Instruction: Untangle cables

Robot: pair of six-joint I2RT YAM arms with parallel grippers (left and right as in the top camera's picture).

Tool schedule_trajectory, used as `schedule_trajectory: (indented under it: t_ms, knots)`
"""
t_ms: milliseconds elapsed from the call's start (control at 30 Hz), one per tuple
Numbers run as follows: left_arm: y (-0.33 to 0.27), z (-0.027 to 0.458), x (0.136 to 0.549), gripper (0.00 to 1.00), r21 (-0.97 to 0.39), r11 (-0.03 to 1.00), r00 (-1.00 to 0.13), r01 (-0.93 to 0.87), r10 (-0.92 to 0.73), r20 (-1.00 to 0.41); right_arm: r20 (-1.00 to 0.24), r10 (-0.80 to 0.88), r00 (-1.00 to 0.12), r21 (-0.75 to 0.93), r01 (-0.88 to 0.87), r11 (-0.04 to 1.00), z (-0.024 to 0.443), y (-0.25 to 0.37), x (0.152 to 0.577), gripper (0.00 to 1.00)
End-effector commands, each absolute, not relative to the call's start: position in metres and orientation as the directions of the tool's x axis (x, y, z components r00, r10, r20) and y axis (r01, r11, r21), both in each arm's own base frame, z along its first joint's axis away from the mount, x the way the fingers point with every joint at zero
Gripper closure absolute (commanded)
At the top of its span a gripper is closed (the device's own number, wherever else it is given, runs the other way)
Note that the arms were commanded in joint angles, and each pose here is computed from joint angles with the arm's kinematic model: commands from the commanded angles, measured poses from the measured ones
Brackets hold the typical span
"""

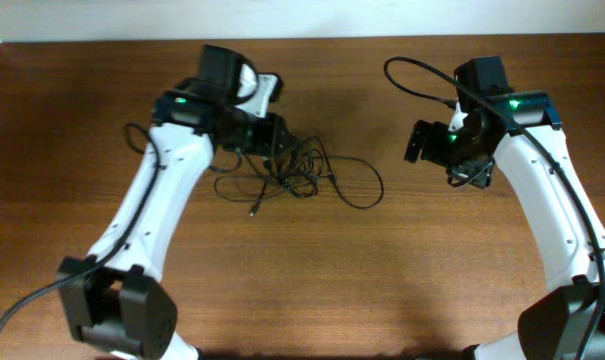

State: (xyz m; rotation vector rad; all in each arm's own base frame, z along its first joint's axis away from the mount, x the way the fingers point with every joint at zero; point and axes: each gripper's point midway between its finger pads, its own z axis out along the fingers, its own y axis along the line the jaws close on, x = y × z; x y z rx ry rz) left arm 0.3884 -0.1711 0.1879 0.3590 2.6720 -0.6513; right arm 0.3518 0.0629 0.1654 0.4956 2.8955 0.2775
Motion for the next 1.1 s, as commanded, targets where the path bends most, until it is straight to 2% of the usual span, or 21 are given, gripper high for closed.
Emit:
schedule_trajectory:
  t_ms: [0, 67, 133, 167, 200, 233, 300, 467, 567, 633, 733, 833, 900, 1067]
  knots:
    - [-0.186, 0.138, 0.386, 0.69, -0.297, 0.909, -0.932, 0.292, 0.201, -0.301, -0.202, 0.368, -0.908, 0.187, 0.333, 0.924, 0.175, 0.052, 0.356, 0.01]
    - [-0.186, 0.107, 0.388, 0.71, -0.218, 0.933, -0.941, 0.286, 0.230, -0.249, -0.203, 0.362, -0.910, 0.185, 0.327, 0.927, 0.175, 0.052, 0.356, 0.01]
    - [-0.187, 0.085, 0.391, 0.78, -0.209, 0.938, -0.949, 0.277, 0.233, -0.213, -0.203, 0.353, -0.913, 0.183, 0.319, 0.930, 0.174, 0.052, 0.355, 0.01]
    - [-0.187, 0.073, 0.392, 0.82, -0.208, 0.942, -0.956, 0.262, 0.224, -0.189, -0.200, 0.350, -0.915, 0.180, 0.317, 0.931, 0.173, 0.052, 0.356, 0.01]
    - [-0.183, 0.060, 0.392, 0.85, -0.197, 0.964, -0.978, 0.177, 0.148, -0.150, -0.191, 0.350, -0.917, 0.177, 0.319, 0.931, 0.170, 0.052, 0.356, 0.01]
    - [-0.170, 0.047, 0.397, 0.85, -0.134, 0.991, -0.992, 0.012, -0.005, -0.126, -0.183, 0.350, -0.919, 0.173, 0.320, 0.931, 0.167, 0.052, 0.356, 0.01]
    - [-0.169, 0.034, 0.410, 0.81, -0.129, 0.987, -0.983, -0.095, -0.113, -0.145, -0.167, 0.350, -0.922, 0.165, 0.323, 0.932, 0.162, 0.052, 0.355, 0.01]
    - [-0.185, 0.008, 0.425, 0.77, -0.194, 0.977, -0.982, -0.085, -0.115, -0.151, -0.165, 0.350, -0.922, 0.164, 0.324, 0.932, 0.161, 0.052, 0.354, 0.01]
    - [-0.196, 0.011, 0.433, 0.76, -0.247, 0.967, -0.978, -0.067, -0.114, -0.177, -0.170, 0.350, -0.921, 0.166, 0.323, 0.932, 0.162, 0.052, 0.356, 0.01]
    - [-0.195, 0.011, 0.433, 0.84, -0.245, 0.967, -0.978, -0.068, -0.113, -0.174, -0.179, 0.350, -0.919, 0.171, 0.322, 0.931, 0.162, 0.053, 0.358, 0.01]
    - [-0.194, 0.011, 0.433, 0.86, -0.233, 0.972, -0.979, -0.041, -0.085, -0.183, -0.180, 0.350, -0.919, 0.172, 0.321, 0.931, 0.162, 0.053, 0.358, 0.01]
    - [-0.186, 0.017, 0.426, 0.97, -0.207, 0.978, -0.988, -0.014, -0.046, -0.150, -0.180, 0.350, -0.920, 0.171, 0.321, 0.932, 0.162, 0.053, 0.358, 0.01]
    - [-0.185, 0.031, 0.424, 1.00, -0.194, 0.981, -0.992, 0.000, -0.025, -0.128, -0.181, 0.343, -0.922, 0.170, 0.314, 0.934, 0.162, 0.053, 0.358, 0.01]
    - [-0.185, 0.068, 0.425, 1.00, -0.183, 0.981, -0.990, 0.067, 0.043, -0.132, -0.179, 0.343, -0.922, 0.175, 0.313, 0.934, 0.162, 0.054, 0.358, 0.01]
